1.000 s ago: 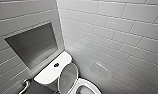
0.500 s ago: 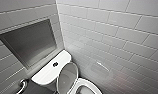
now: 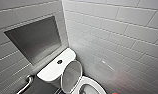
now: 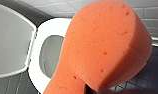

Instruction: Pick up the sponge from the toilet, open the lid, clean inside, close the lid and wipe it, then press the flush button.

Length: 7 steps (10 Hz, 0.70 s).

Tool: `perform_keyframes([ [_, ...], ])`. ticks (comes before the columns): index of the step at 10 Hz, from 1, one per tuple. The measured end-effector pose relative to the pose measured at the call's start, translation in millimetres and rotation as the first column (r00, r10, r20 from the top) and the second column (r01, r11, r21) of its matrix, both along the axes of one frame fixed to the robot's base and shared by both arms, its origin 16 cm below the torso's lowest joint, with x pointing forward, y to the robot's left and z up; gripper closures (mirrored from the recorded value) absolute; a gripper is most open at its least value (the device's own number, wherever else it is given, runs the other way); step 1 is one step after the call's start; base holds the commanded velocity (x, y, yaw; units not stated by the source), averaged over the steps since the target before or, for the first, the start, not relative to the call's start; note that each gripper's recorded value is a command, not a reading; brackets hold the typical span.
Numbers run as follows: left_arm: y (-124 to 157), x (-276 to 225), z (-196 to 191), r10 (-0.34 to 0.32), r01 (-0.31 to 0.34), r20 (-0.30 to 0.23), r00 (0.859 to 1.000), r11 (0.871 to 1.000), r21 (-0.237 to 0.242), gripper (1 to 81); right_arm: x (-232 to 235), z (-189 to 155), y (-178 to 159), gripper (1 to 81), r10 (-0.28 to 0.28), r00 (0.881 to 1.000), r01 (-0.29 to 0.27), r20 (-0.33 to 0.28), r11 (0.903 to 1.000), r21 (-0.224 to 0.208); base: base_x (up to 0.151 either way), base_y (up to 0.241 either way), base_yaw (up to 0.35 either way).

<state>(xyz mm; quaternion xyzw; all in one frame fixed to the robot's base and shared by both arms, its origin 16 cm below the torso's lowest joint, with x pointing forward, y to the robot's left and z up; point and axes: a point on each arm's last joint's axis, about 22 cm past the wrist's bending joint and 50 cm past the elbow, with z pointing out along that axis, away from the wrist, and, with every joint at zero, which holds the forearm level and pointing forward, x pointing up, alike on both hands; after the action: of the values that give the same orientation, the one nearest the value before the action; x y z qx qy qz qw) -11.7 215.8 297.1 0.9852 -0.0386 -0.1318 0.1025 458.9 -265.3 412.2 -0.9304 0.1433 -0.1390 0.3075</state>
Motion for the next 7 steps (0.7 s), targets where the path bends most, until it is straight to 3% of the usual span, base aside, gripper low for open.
perform_keyframes([
  [5,2.9,-74.1,29.2,0.113,-0.107,-0.121,0.986,0.993,0.055,1.0,33.1,-49.1,76.0,81.1,0.131,0.989,-0.125,-0.07,0.9887,0.083,0.0,0.0,0.0],
  [7,-0.2,-80.3,32.7,0.129,-0.122,-0.132,0.983,0.991,0.06,1.0,58.8,-49.0,94.6,81.1,0.155,0.987,-0.149,-0.051,0.9835,0.102,0.0,0.0,0.0],
])
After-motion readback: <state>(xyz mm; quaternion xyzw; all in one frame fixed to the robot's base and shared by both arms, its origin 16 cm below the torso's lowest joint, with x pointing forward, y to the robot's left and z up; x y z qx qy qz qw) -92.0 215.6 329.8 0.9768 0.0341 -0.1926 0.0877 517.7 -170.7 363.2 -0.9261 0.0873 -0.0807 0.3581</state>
